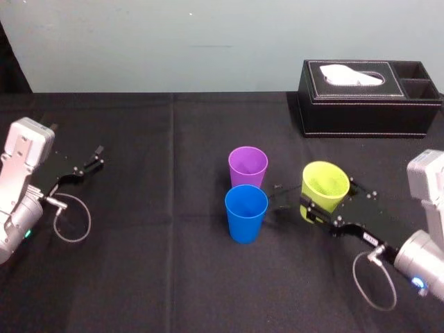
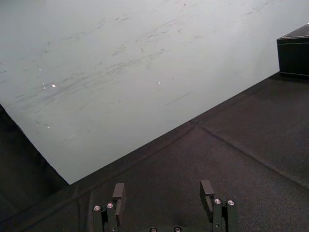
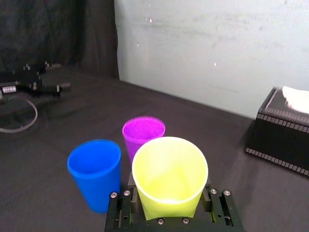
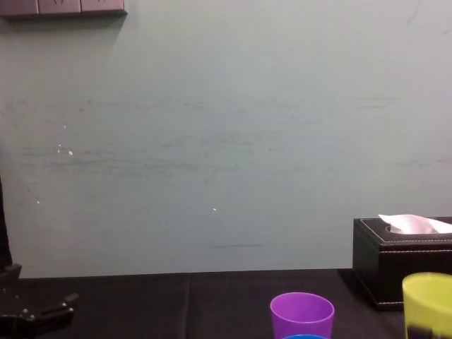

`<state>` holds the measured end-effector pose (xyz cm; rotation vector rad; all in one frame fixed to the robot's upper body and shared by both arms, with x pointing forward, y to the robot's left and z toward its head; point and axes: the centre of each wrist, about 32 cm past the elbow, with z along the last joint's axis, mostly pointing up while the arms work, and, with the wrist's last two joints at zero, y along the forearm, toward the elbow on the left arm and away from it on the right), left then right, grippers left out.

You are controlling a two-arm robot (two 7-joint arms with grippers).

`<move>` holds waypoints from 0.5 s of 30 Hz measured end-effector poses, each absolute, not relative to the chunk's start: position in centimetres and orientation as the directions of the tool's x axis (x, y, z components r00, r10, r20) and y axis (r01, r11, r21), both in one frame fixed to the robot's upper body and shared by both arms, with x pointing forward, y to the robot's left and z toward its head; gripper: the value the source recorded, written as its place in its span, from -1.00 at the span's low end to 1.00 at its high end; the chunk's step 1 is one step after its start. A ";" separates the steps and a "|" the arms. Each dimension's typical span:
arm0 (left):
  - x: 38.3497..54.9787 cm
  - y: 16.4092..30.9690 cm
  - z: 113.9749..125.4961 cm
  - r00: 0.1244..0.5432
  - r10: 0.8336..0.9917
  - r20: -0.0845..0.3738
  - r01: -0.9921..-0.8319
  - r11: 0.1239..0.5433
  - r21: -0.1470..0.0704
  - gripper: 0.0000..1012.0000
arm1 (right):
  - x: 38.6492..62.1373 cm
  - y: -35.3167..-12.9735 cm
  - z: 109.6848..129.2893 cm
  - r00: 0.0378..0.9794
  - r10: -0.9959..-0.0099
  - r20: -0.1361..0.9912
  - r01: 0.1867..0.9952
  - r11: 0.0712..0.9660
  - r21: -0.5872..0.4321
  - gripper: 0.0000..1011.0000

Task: Stack the three plastic cups sequentially using one hand.

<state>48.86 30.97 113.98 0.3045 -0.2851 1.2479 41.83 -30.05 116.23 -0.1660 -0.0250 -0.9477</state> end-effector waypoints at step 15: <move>48.9 31.0 114.0 0.292 0.880 0.374 -0.955 0.287 0.070 1.00 | 45.8 -28.8 121.8 0.603 -0.789 0.115 0.797 0.597 -0.088 0.44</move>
